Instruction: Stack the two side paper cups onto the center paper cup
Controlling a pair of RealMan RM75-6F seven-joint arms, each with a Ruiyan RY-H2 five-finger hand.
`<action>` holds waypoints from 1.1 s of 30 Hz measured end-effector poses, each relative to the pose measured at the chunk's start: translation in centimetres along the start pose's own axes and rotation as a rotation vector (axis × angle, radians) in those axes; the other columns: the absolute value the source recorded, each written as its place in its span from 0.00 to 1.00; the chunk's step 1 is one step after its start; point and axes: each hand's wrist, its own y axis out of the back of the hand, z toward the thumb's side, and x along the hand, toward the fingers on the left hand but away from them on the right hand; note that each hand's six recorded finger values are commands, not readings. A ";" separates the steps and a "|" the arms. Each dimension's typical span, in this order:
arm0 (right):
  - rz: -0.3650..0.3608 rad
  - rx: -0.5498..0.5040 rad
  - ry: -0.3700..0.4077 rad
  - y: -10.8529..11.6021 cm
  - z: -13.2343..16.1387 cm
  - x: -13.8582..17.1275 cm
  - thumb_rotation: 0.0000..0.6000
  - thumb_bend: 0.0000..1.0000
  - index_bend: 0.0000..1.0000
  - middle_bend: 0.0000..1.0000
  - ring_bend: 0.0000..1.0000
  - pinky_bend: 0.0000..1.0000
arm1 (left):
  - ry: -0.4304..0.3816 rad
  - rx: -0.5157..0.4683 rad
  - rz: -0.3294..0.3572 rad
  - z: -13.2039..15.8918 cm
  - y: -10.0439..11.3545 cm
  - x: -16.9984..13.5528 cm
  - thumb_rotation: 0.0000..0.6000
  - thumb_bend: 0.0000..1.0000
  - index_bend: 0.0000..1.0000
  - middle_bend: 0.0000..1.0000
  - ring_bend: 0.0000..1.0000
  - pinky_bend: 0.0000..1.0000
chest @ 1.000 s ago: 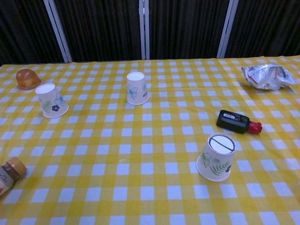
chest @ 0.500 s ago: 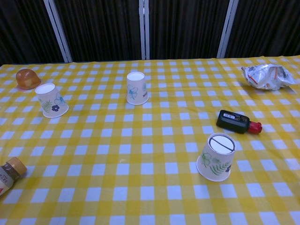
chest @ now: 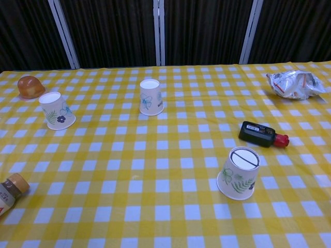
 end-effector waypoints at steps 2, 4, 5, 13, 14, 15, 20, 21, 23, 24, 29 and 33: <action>0.000 -0.002 -0.006 0.0 -0.2 -0.1 1.00 0.05 0.01 0.00 0.00 0.00 | -0.001 -0.007 0.002 0.1 0.1 0.4 1.00 0.16 0.02 0.00 0.00 0.00; -0.003 -0.004 -0.016 0.1 -0.5 -0.3 1.00 0.05 0.01 0.00 0.00 0.00 | -0.005 -0.014 0.001 0.3 0.2 1.0 1.00 0.17 0.06 0.00 0.00 0.00; -0.006 -0.006 -0.024 0.1 -0.7 -0.4 1.00 0.05 0.01 0.00 0.00 0.00 | -0.008 -0.014 0.000 0.5 0.3 1.4 1.00 0.17 0.08 0.00 0.00 0.00; -0.024 -0.016 -0.064 0.5 -1.8 -1.0 1.00 0.05 0.02 0.00 0.00 0.00 | -0.058 -0.003 -0.030 2.9 1.9 7.4 1.00 0.28 0.21 0.00 0.00 0.00; -0.026 -0.017 -0.068 0.5 -1.9 -1.1 1.00 0.05 0.02 0.00 0.00 0.00 | -0.064 -0.001 -0.037 3.3 2.0 8.2 1.00 0.28 0.21 0.00 0.00 0.00; -0.028 -0.017 -0.073 0.6 -2.0 -1.1 1.00 0.05 0.02 0.00 0.00 0.00 | -0.070 0.002 -0.046 3.6 2.1 9.0 1.00 0.28 0.21 0.00 0.00 0.00; -0.034 -0.015 -0.099 0.9 -2.7 -1.1 1.00 0.05 0.02 0.00 0.00 0.00 | -0.102 0.035 -0.114 5.3 2.0 12.9 1.00 0.28 0.22 0.00 0.00 0.00; -0.037 -0.017 -0.105 0.9 -2.8 -1.1 1.00 0.05 0.02 0.00 0.00 0.00 | -0.105 0.041 -0.128 5.6 1.8 13.5 1.00 0.27 0.22 0.00 0.00 0.00; -0.040 -0.020 -0.112 1.1 -3.1 -1.1 1.00 0.05 0.02 0.00 0.00 0.00 | -0.108 0.053 -0.157 6.1 1.5 14.9 1.00 0.27 0.22 0.00 0.00 0.00; -0.041 -0.021 -0.116 1.1 -3.2 -1.1 1.00 0.05 0.02 0.00 0.00 0.00 | -0.108 0.059 -0.168 6.3 1.4 15.5 1.00 0.27 0.21 0.00 0.00 0.00; -0.040 -0.027 -0.136 1.3 -3.9 -1.2 1.00 0.05 0.03 0.00 0.00 0.00 | -0.095 0.104 -0.217 7.2 0.7 18.4 1.00 0.23 0.20 0.00 0.00 0.00; -0.042 -0.033 -0.150 1.5 -4.4 -1.1 1.00 0.05 0.02 0.00 0.00 0.00 | -0.082 0.127 -0.249 7.9 0.0 20.0 1.00 0.23 0.22 0.00 0.00 0.00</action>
